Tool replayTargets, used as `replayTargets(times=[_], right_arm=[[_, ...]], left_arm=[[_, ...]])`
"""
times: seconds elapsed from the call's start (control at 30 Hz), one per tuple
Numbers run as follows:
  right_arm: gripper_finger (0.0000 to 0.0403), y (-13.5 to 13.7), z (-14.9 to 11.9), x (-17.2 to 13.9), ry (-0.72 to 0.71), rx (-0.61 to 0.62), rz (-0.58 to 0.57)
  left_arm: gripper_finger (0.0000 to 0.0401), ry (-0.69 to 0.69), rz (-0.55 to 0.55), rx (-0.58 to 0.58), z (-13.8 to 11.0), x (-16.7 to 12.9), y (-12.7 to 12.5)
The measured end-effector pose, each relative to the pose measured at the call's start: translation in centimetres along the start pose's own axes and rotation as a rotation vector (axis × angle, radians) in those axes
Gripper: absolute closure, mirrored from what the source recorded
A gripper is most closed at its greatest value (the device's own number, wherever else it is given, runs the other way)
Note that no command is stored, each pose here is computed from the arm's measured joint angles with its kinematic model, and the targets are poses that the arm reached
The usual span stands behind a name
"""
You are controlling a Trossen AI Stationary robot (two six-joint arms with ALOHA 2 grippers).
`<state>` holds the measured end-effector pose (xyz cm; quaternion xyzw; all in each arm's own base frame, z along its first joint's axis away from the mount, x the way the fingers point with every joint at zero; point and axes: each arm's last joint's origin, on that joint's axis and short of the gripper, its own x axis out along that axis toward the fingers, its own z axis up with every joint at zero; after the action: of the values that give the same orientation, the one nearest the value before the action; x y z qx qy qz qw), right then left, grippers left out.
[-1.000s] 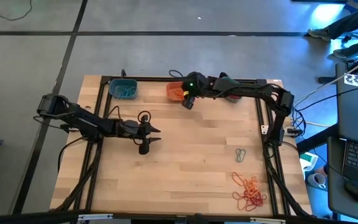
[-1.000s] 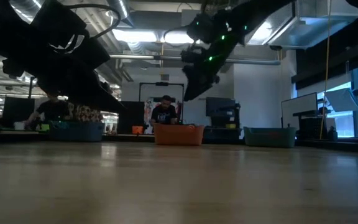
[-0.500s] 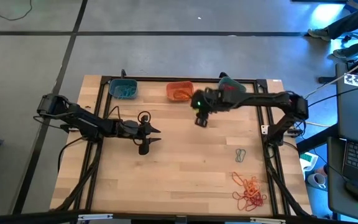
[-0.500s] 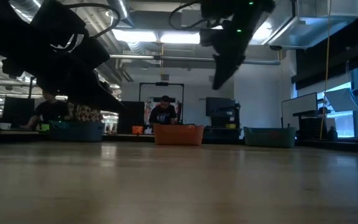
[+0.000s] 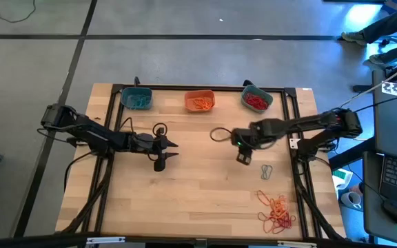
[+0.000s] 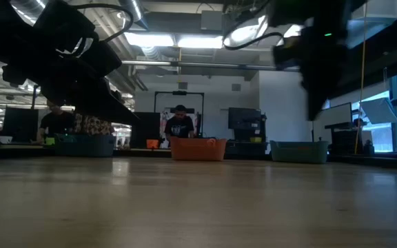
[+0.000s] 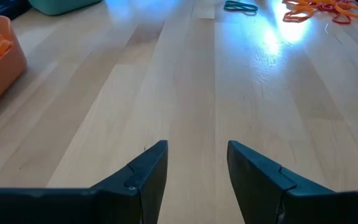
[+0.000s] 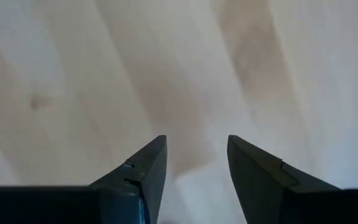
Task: Sort rubber bands into baskets
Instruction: Put the orange rubber band into the orange bin
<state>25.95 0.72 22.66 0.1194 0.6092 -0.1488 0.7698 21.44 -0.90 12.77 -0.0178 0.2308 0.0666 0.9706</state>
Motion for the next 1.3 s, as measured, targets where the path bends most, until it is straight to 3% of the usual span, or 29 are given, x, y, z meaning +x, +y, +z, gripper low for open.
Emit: replayTargets(times=[0.17, 0.5, 0.8, 1.17, 1.3], right_arm=[[0.0233, 1.8, -3.5, -0.2, 0.068, 0.106, 0.046], [0.0233, 4.4, -8.8, 2.6, 0.325, 0.312, 0.159], [0.0233, 6.9, -10.6, 4.2, 0.392, 0.338, 0.420], [0.0233, 8.2, -12.6, 4.6, 0.278, 0.251, 0.282], [0.0235, 8.5, -12.7, 5.6, 0.277, 0.164, 0.248]], left_arm=[[0.0237, -0.002, 0.000, -0.004, 0.0, 0.0, 0.0], [0.0237, -0.004, 0.005, -0.006, 0.0, 0.0, 0.0], [0.0237, -0.012, 0.007, -0.010, 0.1, 0.0, 0.1], [0.0237, -0.011, 0.008, -0.007, 0.1, 0.0, 0.1], [0.0237, -0.011, 0.009, -0.005, 0.1, 0.0, 0.1]])
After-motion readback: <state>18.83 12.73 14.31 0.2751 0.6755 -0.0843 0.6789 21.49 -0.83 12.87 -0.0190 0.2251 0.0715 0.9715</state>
